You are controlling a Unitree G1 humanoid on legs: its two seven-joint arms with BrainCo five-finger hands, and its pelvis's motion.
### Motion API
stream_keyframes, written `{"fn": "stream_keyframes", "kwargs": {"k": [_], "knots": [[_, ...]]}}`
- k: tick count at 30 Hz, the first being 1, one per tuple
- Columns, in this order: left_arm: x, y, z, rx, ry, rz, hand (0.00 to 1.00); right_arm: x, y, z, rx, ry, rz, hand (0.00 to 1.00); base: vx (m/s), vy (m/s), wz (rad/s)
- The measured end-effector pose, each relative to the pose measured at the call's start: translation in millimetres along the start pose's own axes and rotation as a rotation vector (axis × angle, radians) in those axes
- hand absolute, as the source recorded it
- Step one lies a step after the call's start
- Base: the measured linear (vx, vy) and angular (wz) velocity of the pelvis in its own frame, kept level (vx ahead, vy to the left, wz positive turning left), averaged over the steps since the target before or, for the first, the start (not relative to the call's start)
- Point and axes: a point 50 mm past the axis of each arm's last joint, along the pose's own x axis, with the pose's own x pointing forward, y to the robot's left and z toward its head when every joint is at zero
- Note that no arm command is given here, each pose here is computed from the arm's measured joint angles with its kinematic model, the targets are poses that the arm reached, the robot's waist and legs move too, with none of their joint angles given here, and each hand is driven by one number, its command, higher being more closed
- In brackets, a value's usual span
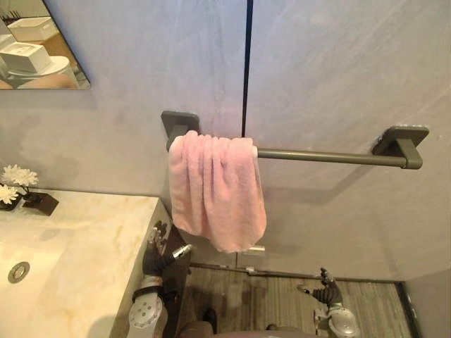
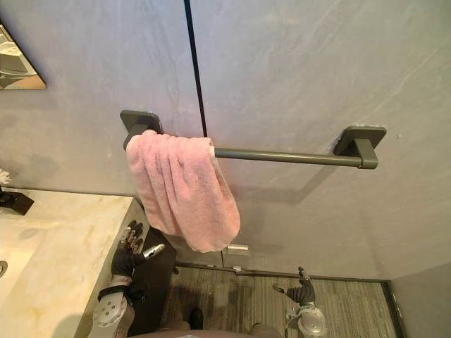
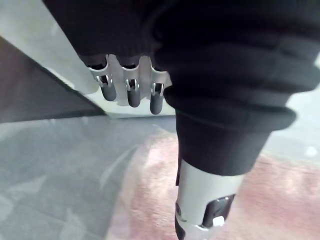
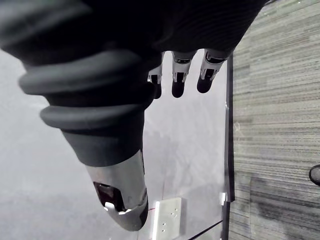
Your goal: Organize washtable
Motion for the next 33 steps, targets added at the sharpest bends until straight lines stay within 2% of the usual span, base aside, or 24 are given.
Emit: {"fn": "stream_keyframes", "kwargs": {"k": [4,17,18,22,29,33], "knots": [[5.2,-5.2,24.7,0.008,-0.126,-0.047,0.0,0.6,1.1,1.8,-0.003,-0.009,0.007,0.0,-0.04,-0.009,0.07],[27.0,-23.2,34.8,0.093,-0.187,-0.147,0.0,8.6,4.2,21.4,-0.035,-0.08,0.05,0.0,-0.01,-0.006,-0.07],[28.4,-24.1,30.5,0.098,-0.168,-0.151,1.0,9.2,4.6,22.9,-0.035,-0.084,0.052,0.0,-0.04,-0.018,-0.08],[30.1,-22.9,14.1,0.149,-0.092,-0.167,1.0,8.9,8.3,33.5,-0.041,-0.132,0.069,0.0,-0.03,-0.016,-0.08],[39.1,-26.9,14.5,0.187,-0.094,-0.187,1.0,6.9,11.1,61.2,-0.044,-0.253,0.088,0.0,-0.01,-0.007,-0.07],[40.3,-23.2,15.9,0.204,-0.099,-0.186,1.0,-2.0,12.3,101.9,-0.03,-0.436,0.113,0.0,0.0,0.0,0.0]]}}
